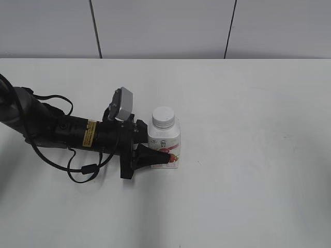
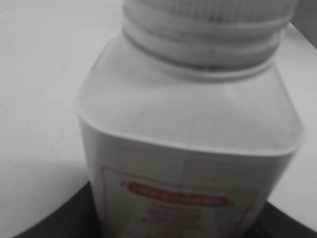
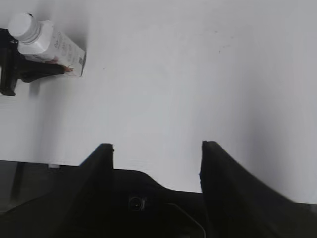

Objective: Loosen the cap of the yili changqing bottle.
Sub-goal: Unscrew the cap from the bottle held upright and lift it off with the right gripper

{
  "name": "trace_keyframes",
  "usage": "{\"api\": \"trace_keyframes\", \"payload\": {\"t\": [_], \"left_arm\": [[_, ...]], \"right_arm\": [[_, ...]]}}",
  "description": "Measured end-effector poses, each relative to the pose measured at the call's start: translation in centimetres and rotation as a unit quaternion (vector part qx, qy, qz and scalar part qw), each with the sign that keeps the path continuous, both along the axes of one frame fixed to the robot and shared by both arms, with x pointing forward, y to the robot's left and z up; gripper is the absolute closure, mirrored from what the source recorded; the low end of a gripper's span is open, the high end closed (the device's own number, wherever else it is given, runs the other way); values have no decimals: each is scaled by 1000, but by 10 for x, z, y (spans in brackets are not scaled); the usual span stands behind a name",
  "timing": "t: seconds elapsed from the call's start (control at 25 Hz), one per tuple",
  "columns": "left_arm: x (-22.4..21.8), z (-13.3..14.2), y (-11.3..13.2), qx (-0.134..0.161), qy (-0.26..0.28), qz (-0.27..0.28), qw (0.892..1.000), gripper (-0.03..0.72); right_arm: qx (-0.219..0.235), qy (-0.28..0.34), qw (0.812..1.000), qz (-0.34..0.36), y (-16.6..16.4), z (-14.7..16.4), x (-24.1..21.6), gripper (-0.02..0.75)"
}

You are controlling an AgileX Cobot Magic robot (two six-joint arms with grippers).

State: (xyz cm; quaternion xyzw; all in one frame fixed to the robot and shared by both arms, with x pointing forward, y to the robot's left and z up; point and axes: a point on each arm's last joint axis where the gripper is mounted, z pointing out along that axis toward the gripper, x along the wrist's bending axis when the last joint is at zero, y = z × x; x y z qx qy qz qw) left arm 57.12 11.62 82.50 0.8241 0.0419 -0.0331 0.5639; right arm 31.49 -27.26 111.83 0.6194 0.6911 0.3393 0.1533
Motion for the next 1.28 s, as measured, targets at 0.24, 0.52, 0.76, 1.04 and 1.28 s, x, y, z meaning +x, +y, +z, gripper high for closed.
{"api": "trace_keyframes", "payload": {"t": [0.24,0.52,0.76,1.04,1.28], "left_arm": [[0,0,0,-1,1,0,1000,311],[0,0,0,-1,1,-1,1000,311],[0,0,0,-1,1,-1,1000,312],[0,0,0,-1,1,-1,1000,312],[0,0,0,-1,1,0,1000,312]], "right_arm": [[47,97,994,14,10,9,63,290],[86,201,975,25,44,2,140,290],[74,271,959,43,114,-11,188,290],[62,304,950,35,186,-35,237,290],[54,325,944,22,225,-63,260,290]]}}
